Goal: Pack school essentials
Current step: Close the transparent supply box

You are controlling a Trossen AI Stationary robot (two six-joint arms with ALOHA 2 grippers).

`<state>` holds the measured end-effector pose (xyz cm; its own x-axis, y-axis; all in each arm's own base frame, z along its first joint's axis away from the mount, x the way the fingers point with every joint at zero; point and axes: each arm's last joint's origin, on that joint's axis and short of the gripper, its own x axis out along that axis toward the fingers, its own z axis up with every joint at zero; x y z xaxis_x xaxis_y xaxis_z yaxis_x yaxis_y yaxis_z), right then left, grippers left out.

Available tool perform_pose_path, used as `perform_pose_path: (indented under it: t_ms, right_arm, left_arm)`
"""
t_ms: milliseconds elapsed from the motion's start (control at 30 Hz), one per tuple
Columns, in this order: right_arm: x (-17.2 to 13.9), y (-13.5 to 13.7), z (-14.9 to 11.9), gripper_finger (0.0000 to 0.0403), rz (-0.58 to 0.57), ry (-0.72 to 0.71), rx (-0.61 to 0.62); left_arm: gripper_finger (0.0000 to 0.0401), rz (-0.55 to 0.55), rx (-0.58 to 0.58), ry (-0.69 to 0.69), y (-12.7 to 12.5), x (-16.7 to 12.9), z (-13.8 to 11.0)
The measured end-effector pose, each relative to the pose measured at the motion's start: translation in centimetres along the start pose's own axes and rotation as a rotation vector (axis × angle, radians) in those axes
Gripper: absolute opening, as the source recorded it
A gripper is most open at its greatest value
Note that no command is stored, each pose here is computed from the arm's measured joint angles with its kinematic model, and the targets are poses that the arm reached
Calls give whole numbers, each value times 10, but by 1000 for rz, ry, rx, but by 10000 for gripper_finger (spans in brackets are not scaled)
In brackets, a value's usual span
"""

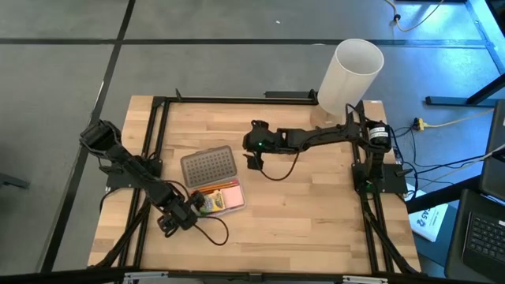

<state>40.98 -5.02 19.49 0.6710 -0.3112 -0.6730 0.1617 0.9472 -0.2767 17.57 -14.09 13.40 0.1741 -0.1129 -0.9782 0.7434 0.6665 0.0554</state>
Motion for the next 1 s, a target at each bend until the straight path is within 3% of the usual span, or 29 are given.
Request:
perform_pose_path:
  t_ms: [167, 300, 600, 833, 1000]
  right_arm:
    - [-1, 3, 0, 378, 18, -4, 23]
    - [0, 2, 0, 341, 21, -3, 38]
    - [2, -9, 0, 173, 44, -22, 109]
    - [24, -17, -10, 25, 157, -16, 229]
    - [28, -16, -11, 12, 208, -33, 189]
  left_arm:
    - [389, 6, 99, 1, 0, 0, 0]
    - [389, 11, 222, 0, 1, 0, 0]
    - [389, 6, 211, 6, 4, 0, -1]
    - [389, 6, 208, 6, 4, 0, -1]
    - [389, 7, 206, 7, 4, 0, -1]
